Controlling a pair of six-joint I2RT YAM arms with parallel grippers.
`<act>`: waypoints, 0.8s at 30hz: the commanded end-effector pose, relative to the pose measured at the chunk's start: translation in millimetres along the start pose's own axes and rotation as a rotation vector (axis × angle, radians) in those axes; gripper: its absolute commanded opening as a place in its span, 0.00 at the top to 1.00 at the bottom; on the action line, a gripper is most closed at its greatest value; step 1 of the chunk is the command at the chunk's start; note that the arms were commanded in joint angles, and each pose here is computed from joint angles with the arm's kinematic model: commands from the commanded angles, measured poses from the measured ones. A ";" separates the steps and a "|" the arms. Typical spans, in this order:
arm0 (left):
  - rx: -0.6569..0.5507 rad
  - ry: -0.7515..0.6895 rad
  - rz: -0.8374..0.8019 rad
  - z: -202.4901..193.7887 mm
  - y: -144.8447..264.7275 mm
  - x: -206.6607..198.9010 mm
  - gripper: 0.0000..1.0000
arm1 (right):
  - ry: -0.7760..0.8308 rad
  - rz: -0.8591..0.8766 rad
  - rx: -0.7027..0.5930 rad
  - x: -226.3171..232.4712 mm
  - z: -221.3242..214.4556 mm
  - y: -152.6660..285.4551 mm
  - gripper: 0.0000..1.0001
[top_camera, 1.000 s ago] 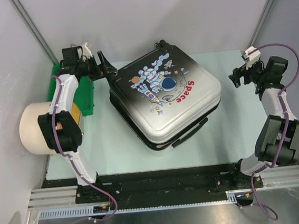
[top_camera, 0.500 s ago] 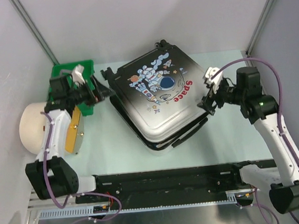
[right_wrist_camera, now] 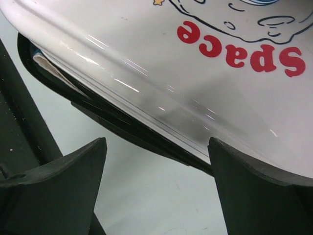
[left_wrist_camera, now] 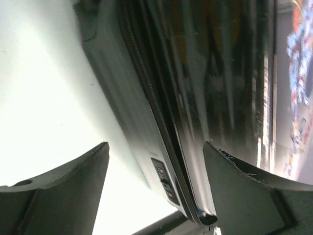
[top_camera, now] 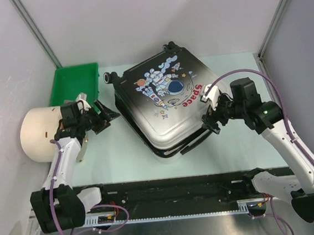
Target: Open, take out, and arrange the luggage
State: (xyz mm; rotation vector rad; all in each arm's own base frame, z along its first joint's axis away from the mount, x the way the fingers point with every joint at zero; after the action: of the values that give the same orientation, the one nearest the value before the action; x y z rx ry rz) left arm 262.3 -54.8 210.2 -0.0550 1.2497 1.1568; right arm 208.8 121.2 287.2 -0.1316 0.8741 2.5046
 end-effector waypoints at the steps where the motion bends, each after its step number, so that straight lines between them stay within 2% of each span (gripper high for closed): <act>1: -0.076 0.025 0.099 15.3 -13.2 11.3 0.18 | -0.004 -0.017 -0.010 0.5 10.9 -2.2 0.11; 13: -0.020 -0.017 0.153 16.4 -52.6 -0.4 0.13 | 0.016 -0.014 -0.022 9.1 20.3 -6.2 0.10; 19: 0.015 0.018 0.265 10.3 -73.0 27.7 0.13 | 0.020 -0.025 -0.048 9.6 24.8 -2.3 0.09; 24: 0.057 -0.001 0.299 8.2 -93.0 35.0 0.11 | 0.012 -0.018 -0.036 10.1 22.7 -5.0 0.09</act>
State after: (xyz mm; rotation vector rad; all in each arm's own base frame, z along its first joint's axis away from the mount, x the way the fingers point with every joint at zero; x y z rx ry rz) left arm 311.9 -70.6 141.1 0.1611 1.3595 1.3348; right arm 202.9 141.1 287.0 -0.1401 0.8849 2.5193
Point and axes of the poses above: each gripper's point midway between its finger pads, its own y axis back along the fingers, its own x axis along the line the jaws close on, z = x × y, the point moved 6 cm from there along y, back along the fingers, and after that the axes turned 5 degrees about y, right-handed, at the moved point
